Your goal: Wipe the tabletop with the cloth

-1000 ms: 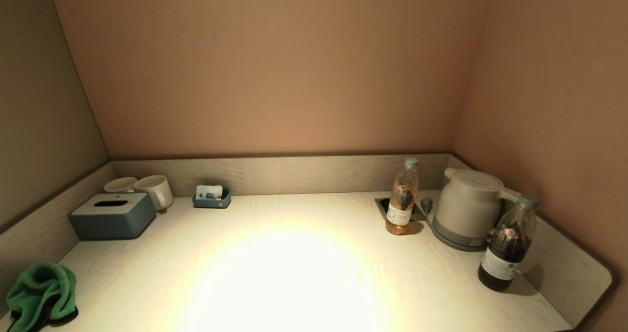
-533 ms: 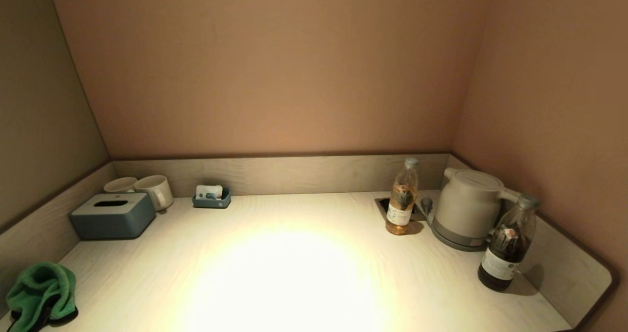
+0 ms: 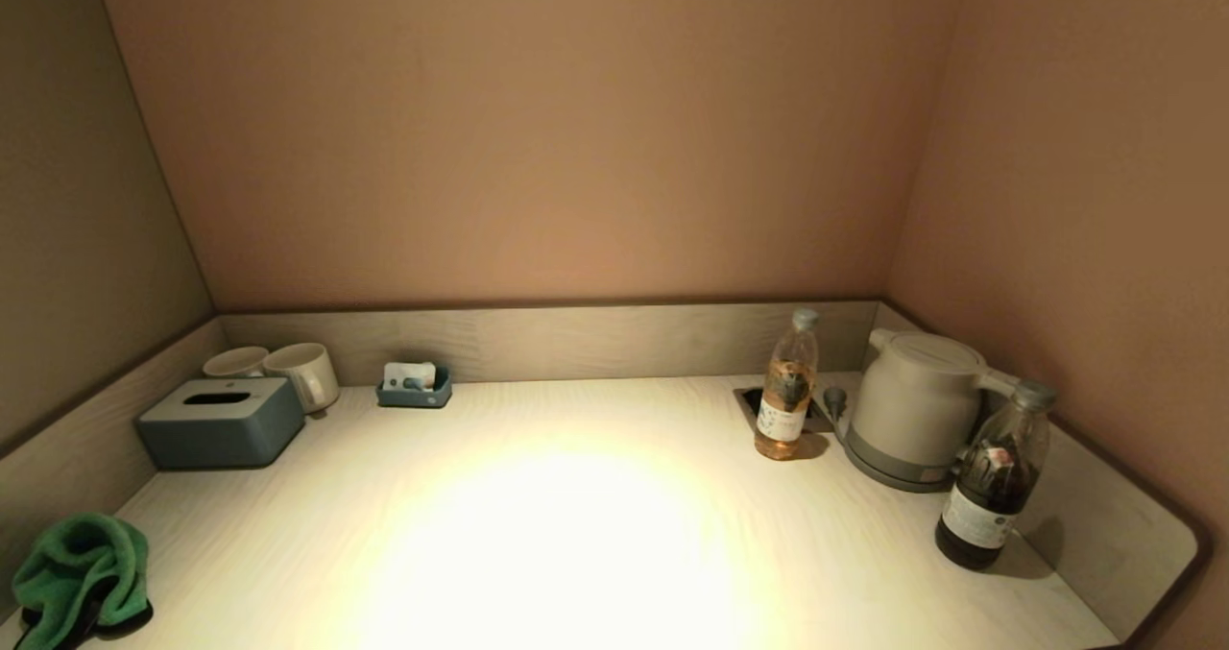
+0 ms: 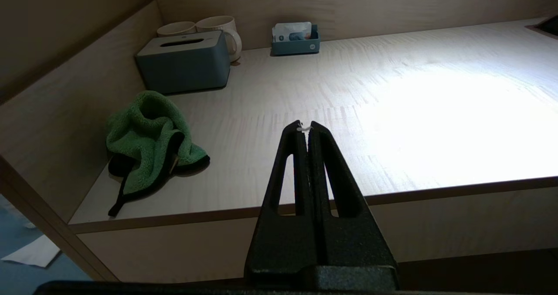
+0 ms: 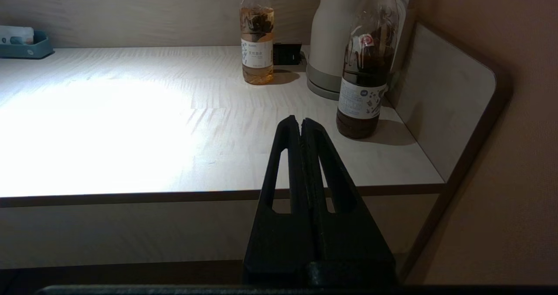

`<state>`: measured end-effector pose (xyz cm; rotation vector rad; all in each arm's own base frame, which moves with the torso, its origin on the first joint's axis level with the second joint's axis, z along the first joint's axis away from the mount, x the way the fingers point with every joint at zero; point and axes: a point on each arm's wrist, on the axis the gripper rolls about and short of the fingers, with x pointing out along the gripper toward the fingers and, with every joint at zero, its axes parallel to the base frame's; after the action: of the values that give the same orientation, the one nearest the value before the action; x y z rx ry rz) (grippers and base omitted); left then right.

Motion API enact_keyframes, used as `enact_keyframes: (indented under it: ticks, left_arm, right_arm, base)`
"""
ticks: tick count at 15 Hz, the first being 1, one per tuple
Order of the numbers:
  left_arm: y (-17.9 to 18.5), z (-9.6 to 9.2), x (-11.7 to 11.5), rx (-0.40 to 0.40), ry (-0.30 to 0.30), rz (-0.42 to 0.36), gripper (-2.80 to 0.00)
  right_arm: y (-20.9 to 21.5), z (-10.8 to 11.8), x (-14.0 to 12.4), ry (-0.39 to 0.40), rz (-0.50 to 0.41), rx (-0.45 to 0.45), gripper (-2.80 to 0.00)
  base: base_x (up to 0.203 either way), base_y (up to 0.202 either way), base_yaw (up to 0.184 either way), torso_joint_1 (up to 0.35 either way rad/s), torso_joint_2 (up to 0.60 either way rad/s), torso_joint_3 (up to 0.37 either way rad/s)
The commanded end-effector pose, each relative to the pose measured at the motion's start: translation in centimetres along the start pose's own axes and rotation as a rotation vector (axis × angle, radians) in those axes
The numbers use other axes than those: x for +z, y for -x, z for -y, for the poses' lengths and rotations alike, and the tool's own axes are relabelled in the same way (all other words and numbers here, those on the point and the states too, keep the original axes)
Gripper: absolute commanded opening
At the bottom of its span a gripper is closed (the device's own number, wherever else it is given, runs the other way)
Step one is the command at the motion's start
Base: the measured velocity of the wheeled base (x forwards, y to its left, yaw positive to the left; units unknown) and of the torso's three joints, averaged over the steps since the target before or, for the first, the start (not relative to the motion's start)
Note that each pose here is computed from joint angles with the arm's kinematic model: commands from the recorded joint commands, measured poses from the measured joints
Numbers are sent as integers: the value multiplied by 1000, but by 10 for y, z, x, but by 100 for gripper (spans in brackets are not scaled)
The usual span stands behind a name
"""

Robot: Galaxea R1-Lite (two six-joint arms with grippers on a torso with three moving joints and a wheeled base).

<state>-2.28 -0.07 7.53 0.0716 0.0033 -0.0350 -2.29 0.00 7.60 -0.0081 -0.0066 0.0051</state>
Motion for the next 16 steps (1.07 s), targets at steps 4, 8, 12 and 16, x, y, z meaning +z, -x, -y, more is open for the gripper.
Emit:
enact_keyframes:
  ticks: [4, 8, 12, 16]
  left_arm:
    - [0, 0, 0, 0, 0, 0, -280]
    - [0, 0, 0, 0, 0, -2, -280]
    - [0, 0, 0, 0, 0, 0, -280]
    - [0, 0, 0, 0, 0, -2, -280]
  right_arm:
    - [0, 0, 0, 0, 0, 1, -280]
    - [0, 0, 0, 1, 0, 0, -280]
    - [0, 0, 0, 3, 0, 1, -280]
    - [0, 0, 0, 1, 0, -1, -280]
  base:
    - [0, 0, 0, 0, 0, 0]
    - [0, 0, 0, 0, 0, 0]
    - [0, 0, 0, 0, 0, 0]
    - [0, 0, 0, 0, 0, 0]
